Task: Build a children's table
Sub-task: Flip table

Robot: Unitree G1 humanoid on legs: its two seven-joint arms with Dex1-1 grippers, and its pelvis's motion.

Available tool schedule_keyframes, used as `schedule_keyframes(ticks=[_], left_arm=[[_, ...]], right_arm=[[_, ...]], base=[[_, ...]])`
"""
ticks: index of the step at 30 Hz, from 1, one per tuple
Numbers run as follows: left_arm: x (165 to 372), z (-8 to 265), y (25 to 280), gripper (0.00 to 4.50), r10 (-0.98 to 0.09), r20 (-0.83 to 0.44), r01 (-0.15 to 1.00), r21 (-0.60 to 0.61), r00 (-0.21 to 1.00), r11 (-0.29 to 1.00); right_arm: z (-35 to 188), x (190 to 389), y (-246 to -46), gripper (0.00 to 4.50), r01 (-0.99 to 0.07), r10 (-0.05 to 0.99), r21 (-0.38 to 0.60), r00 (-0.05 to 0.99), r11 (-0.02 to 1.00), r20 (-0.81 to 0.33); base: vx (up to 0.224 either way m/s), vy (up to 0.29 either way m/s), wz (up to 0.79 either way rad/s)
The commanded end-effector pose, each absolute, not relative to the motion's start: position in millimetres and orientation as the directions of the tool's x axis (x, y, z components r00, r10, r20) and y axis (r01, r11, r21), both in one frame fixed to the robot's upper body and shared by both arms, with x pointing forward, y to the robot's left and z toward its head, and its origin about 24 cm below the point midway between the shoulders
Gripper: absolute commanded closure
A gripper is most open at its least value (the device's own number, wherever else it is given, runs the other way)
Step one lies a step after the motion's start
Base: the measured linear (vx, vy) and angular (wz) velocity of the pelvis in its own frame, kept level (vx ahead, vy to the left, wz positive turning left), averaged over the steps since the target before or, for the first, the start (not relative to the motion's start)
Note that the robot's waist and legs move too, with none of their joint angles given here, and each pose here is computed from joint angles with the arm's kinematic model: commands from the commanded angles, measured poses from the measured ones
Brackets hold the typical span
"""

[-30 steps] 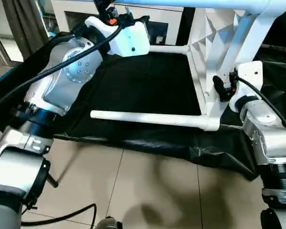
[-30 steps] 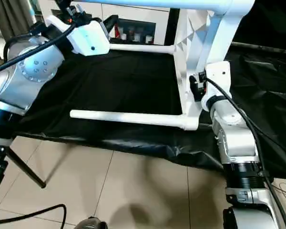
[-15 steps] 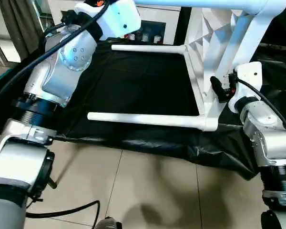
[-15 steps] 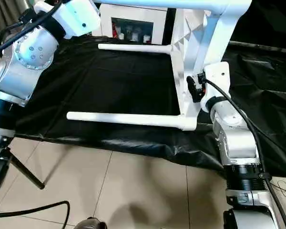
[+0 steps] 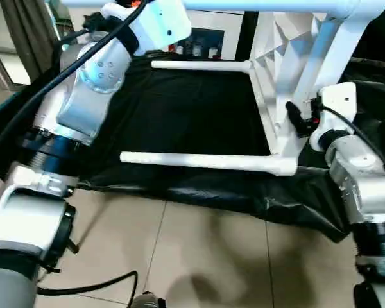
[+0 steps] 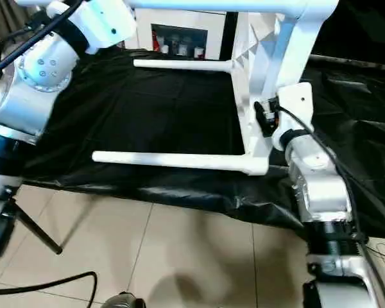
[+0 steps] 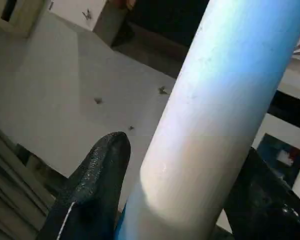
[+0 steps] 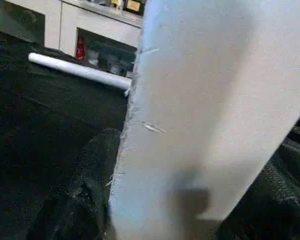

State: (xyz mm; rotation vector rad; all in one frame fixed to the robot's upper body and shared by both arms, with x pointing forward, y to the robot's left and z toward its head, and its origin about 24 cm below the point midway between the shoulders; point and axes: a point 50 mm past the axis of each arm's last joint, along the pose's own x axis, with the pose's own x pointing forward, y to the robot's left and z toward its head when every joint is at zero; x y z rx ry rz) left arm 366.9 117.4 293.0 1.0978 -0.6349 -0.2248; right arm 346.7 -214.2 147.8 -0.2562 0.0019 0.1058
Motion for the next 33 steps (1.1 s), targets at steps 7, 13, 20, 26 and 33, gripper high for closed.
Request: schedule_keyframes(ticks=[7,13,20,26,33], left_arm=[[371,307,136,2.0,-0.281,0.51,-0.033,0.522,0.813,0.852],[374,308,149,2.0,-0.115,0.527,0.005,0.206,0.842,0.979],[376,282,152,2.0,-0.039,0.453,0.001,0.082,0.891,0.997],[374,255,154,2.0,-0.011,0.384,-0.055,0.16,0.923,0.986],[373,254,159,2.23,-0.018,0.393,-0.071,0.212,0.92,0.975]], right_arm=[[203,361.5,-232.4,2.04,-0.103,0.154,-0.417,0.984,0.903,0.091],[265,375.3,-249.3,2.05,-0.016,0.146,-0.519,0.966,0.854,0.211],[328,381.5,-244.3,2.05,0.0,0.224,-0.601,0.928,0.799,0.296],[348,385.7,-228.2,1.53,-0.072,0.347,-0.69,0.899,0.721,0.269],[352,386.8,-218.1,0.82,-0.061,0.411,-0.702,0.845,0.709,0.342]], base=[[0.0,0.0,0.0],[0.0,0.0,0.0],[0.0,0.0,0.0],[0.0,0.0,0.0],[0.0,0.0,0.0]])
